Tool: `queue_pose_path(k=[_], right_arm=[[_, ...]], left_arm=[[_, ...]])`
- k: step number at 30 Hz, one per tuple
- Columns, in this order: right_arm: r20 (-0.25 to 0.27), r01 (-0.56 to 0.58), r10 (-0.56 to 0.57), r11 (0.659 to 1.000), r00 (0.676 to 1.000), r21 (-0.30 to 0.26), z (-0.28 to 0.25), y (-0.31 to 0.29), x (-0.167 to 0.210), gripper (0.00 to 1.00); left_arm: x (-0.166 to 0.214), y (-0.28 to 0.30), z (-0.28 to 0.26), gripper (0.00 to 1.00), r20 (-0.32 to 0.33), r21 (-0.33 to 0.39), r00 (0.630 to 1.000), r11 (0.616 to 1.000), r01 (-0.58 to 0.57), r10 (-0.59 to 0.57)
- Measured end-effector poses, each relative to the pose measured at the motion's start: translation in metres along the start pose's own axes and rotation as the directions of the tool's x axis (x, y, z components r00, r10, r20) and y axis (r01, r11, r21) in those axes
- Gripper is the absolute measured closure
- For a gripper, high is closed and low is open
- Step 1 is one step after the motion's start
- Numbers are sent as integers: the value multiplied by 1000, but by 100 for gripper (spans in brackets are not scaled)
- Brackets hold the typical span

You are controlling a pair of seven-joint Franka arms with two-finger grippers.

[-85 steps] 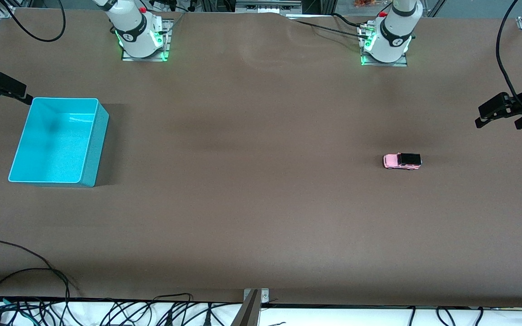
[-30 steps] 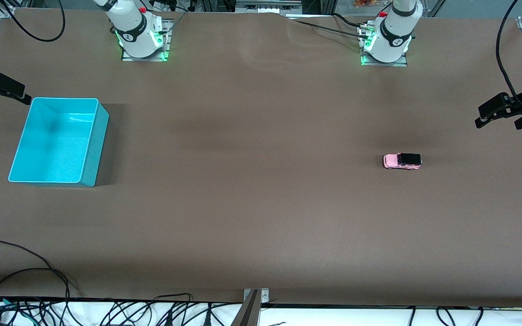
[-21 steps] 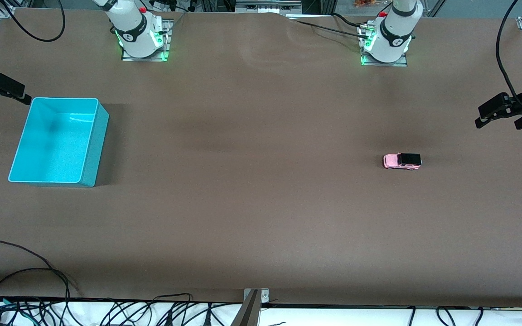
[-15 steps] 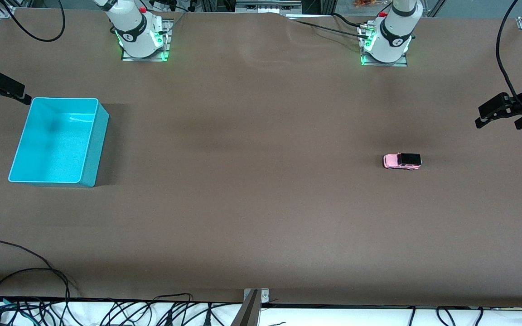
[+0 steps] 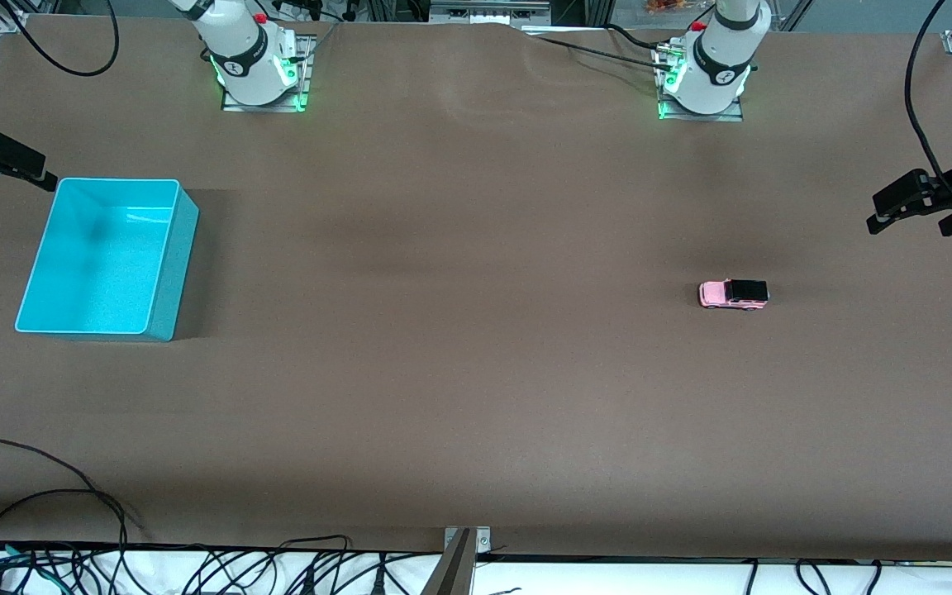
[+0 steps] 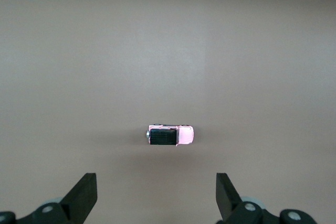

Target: Wind and store pink jeep toy

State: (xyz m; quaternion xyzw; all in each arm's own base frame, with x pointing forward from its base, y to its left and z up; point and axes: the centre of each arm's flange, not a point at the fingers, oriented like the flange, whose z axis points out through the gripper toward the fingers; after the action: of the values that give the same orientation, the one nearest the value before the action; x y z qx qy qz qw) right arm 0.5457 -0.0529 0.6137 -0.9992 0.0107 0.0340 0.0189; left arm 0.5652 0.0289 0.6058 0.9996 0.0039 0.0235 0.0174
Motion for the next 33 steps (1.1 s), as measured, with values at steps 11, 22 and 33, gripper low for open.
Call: queue_pose_path(k=[11, 22, 33], right_arm=[[0, 0, 0, 1000, 1000, 0, 0, 0, 0, 0], [0, 0, 0, 1000, 1000, 0, 0, 0, 0, 0], [0, 0, 0, 1000, 1000, 0, 0, 0, 0, 0]], left_arm=[[0, 0, -1, 0, -2, 0, 1000, 1000, -1, 1], [0, 1, -3, 0, -6, 0, 1000, 1000, -2, 2], [1, 3, -3, 0, -6, 0, 1000, 1000, -5, 5]])
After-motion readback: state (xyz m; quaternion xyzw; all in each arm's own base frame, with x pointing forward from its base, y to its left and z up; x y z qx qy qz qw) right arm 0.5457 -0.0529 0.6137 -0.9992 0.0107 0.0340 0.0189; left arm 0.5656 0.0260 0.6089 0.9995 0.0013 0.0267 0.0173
